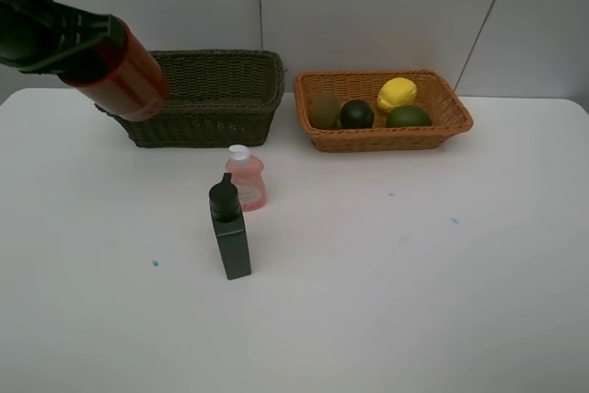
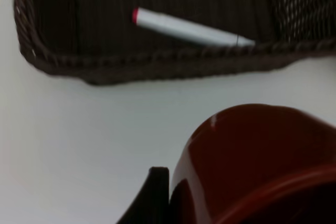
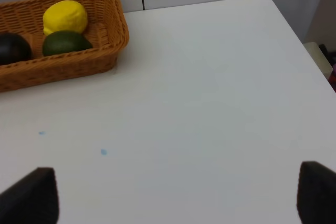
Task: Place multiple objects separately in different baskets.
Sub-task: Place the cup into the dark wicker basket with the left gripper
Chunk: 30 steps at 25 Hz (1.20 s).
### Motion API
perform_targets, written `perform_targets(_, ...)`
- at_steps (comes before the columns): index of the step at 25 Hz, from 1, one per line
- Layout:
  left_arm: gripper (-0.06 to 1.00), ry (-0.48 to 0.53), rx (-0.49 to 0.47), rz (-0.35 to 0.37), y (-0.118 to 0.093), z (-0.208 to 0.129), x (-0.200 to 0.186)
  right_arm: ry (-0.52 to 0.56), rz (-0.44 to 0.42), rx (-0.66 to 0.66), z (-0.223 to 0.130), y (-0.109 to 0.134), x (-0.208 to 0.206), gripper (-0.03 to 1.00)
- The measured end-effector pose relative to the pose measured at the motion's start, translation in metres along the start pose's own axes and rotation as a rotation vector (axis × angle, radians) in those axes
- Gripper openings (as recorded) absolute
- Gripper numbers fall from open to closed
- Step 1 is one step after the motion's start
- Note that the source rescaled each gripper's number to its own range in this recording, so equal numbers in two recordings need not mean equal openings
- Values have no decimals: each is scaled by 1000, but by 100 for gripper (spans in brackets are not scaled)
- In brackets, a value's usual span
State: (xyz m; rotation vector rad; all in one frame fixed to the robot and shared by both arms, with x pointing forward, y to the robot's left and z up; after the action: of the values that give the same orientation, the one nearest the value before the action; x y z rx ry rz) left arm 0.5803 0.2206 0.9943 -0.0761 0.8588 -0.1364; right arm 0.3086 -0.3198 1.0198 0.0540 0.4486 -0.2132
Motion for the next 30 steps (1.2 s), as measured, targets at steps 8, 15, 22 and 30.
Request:
perform_targets(8,0,-174,56,84,14,77,-30,0,0,0,0,0,0,100)
perform_targets(15,0,-125,12,149,42,98,8,0,0,0,0,0,0,99)
perform_targets(22,0,-18,-6,182,58,105,76,0,0,0,0,0,0,99)
perform_targets(30,0,64,-5,190,64,97,149,0,0,0,0,0,0,99)
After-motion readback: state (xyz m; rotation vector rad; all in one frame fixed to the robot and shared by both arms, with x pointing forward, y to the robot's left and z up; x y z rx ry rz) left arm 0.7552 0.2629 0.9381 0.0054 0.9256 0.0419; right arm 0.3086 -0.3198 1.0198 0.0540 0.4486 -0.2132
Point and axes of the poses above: a point on each arm's last joint axis where the gripper is mounted, x pointing out along that axis toward the gripper, y along the wrist's bending axis when the last joint is at zero, z = x × y, the point moved 9 cm from there along x, pointing out along that axis toward the gripper, and after that the axes turned 2 degrees about x, right-handed, at the moved point
